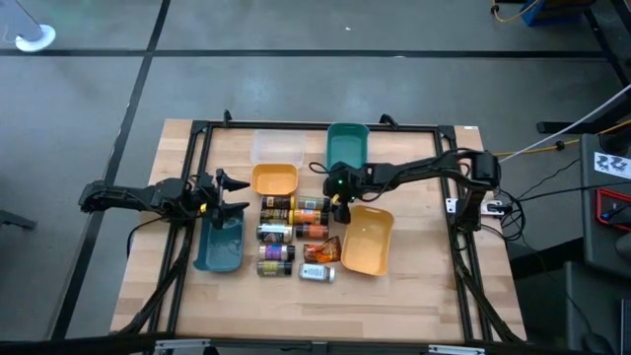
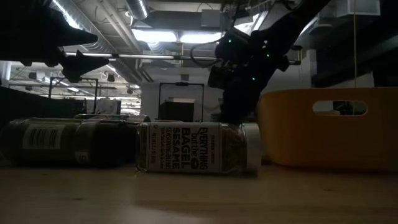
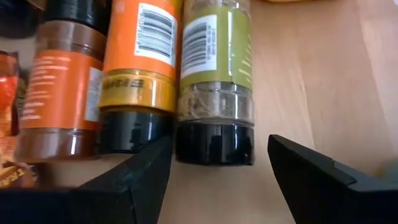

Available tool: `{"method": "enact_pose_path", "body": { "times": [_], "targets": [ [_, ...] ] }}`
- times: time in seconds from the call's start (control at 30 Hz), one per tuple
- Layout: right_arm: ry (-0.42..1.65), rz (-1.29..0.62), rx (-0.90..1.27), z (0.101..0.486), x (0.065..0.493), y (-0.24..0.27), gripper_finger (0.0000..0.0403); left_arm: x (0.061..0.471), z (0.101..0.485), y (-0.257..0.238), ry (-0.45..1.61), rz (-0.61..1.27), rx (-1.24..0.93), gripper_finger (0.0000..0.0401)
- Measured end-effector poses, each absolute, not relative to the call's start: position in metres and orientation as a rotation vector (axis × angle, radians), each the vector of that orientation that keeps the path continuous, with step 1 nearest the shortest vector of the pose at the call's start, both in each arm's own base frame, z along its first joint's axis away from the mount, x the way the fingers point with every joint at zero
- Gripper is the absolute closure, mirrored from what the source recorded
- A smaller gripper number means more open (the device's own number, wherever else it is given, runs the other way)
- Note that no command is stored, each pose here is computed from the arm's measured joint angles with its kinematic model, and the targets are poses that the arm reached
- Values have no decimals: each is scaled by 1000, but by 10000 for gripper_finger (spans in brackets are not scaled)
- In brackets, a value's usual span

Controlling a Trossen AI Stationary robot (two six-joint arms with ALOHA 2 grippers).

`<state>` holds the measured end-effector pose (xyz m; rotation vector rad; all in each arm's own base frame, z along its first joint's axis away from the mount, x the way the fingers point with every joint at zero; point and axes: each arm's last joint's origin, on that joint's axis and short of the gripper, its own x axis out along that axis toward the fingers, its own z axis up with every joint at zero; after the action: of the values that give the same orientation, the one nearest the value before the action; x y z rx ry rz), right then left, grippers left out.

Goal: Sort spices by type
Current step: Put the black seasoning bottle into the transparent bin

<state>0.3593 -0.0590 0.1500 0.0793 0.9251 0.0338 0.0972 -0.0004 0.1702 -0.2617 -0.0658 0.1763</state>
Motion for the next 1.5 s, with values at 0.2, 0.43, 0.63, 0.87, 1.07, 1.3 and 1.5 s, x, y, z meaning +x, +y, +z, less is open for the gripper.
{"method": "enact_pose_path", "body": {
  "times": [0.2,0.43,0.63,0.87,1.07,1.3,1.5],
  "targets": [
    [912,40,81,145,363,-59,136,98,169,-1,-53,178,-260,81],
    [907,40,79,143,364,-60,137,99,168,-1,-41,179,-257,81],
    [907,41,80,143,364,-60,144,99,168,-1,-39,180,-257,81],
    [908,40,81,143,364,-60,183,99,168,-1,-39,180,-257,81],
    [907,40,81,143,364,-60,198,99,168,-1,-39,180,-257,81],
    [907,40,81,143,364,-60,192,99,168,-1,-40,180,-263,81],
    [936,41,87,147,365,-60,195,99,168,-1,-44,179,-313,81]
  ]
}}
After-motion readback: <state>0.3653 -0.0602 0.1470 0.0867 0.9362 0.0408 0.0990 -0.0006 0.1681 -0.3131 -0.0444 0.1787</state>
